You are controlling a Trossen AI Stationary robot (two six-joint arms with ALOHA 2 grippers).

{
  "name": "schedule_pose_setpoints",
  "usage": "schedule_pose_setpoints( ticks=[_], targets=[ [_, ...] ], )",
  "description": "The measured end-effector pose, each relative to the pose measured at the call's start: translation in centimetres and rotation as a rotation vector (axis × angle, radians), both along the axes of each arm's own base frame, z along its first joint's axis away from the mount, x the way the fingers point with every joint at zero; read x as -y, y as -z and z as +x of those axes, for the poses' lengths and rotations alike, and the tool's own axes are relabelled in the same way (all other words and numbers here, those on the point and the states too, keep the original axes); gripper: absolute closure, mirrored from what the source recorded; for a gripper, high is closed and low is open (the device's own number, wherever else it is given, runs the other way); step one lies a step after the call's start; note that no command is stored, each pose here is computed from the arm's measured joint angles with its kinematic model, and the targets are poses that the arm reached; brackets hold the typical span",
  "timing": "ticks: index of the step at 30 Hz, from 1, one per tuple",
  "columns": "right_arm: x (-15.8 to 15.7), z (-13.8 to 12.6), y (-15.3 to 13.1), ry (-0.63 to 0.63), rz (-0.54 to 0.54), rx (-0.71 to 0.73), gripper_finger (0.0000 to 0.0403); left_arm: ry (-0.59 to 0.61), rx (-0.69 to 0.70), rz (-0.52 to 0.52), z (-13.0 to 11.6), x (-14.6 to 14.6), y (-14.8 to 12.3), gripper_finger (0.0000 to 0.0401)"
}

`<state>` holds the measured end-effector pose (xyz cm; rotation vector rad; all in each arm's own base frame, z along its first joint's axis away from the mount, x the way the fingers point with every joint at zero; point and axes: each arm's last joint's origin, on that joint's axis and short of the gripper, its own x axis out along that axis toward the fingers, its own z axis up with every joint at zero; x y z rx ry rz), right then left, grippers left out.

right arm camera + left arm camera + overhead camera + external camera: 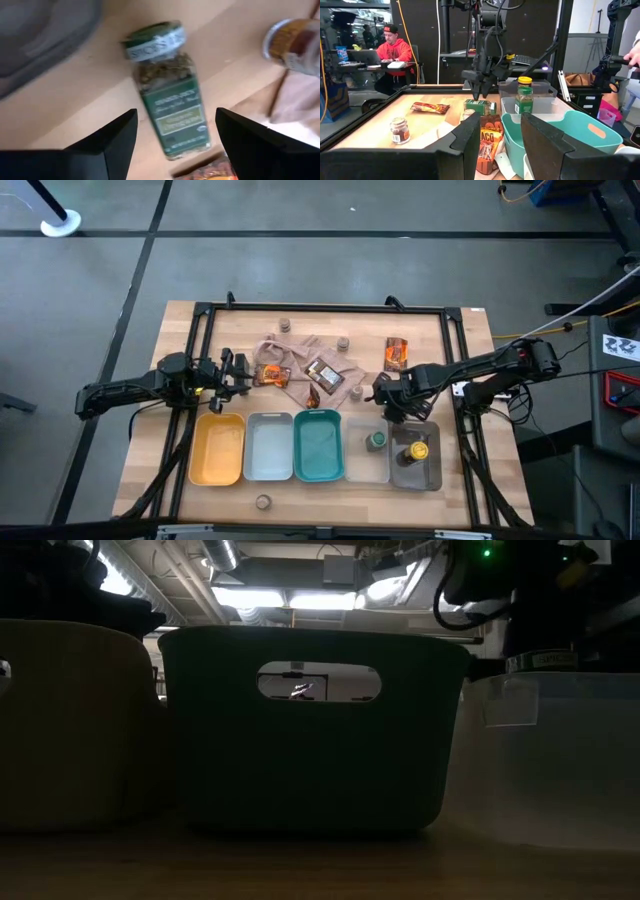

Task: Sort spices by type
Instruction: Put the green seasoning bottle into the transparent bin

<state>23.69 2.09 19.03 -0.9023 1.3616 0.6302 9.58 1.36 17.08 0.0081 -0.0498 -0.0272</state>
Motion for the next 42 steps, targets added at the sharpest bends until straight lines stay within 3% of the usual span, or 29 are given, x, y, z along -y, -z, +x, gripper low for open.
schedule_pose_setpoints(
  ticks=[20, 31, 39, 42],
  targets=[
    [0.0, -0.3, 2.8, 0.000, 0.018, 0.057, 0.0134, 0.000, 0.000, 0.000, 0.0, 0.0, 0.0, 0.0270],
    [-0.1, -0.7, 3.2, 0.084, 0.078, 0.033, 0.0136, -0.001, 0.000, 0.000, 0.0, 0.0, 0.0, 0.0270],
    [-0.1, -0.8, 3.2, 0.089, 0.069, 0.019, 0.0197, -0.001, 0.000, 0.000, 0.0, 0.0, 0.0, 0.0270],
    [-0.1, -0.8, 3.2, 0.088, 0.063, 0.019, 0.0197, 0.000, 0.000, 0.000, 0.0, 0.0, 0.0, 0.0270]
  ],
)
